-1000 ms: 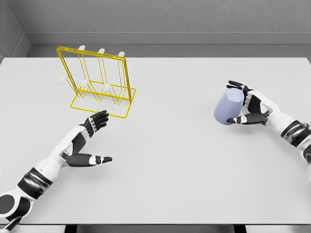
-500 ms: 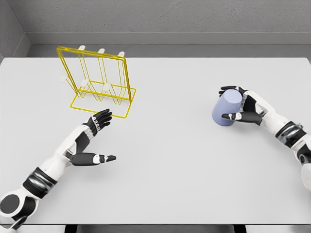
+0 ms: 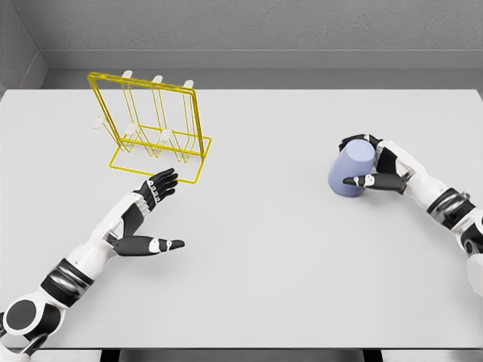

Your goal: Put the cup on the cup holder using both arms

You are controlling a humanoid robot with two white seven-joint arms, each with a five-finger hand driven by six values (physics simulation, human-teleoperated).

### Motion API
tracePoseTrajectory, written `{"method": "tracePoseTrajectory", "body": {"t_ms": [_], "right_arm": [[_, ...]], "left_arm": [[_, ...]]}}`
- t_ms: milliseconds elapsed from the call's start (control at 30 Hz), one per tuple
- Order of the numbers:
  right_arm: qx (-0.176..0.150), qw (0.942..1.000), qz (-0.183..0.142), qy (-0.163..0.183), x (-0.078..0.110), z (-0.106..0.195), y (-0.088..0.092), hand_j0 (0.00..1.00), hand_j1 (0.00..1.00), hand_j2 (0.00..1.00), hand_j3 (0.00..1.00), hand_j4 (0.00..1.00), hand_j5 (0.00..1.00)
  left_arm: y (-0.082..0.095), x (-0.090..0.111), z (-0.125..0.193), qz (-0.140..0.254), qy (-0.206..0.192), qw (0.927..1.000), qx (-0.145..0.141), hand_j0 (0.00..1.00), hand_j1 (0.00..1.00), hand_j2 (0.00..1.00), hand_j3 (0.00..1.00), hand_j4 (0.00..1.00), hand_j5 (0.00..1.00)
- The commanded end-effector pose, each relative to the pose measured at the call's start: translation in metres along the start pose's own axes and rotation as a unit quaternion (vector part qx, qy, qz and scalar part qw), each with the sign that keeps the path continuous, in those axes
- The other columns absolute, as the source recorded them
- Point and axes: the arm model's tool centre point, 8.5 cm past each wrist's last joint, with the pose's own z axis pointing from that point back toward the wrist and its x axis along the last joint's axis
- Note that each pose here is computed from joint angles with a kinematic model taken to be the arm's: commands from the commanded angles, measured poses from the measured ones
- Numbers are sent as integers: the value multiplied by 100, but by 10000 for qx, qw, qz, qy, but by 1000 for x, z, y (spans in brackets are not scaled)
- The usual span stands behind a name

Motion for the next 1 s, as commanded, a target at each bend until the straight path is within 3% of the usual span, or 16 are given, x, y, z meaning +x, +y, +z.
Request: {"method": "tracePoseTrajectory", "body": {"t_ms": [0, 367, 567, 967], "right_arm": [[15, 10000, 3, -63, 4, -1, 0, 56, 56, 56, 56, 56, 56], [188, 9989, 210, -383, 33, -9, 4, 56, 56, 56, 56, 56, 56], [383, 9969, 333, -605, 51, -16, 16, 56, 56, 56, 56, 56, 56], [1028, 9914, 496, -639, 60, -34, 51, 56, 56, 56, 56, 56, 56]], "left_arm": [[0, 0, 0, 3, -2, 10000, 0, 100, 100, 100, 100, 100, 100], [0, 0, 0, 9, -7, 10000, 1, 100, 100, 100, 100, 100, 100], [-1, -1, 0, 23, 7, 10000, -3, 100, 100, 100, 100, 100, 100], [-1, 0, 0, 19, 3, 10000, 2, 100, 100, 100, 100, 100, 100]]}}
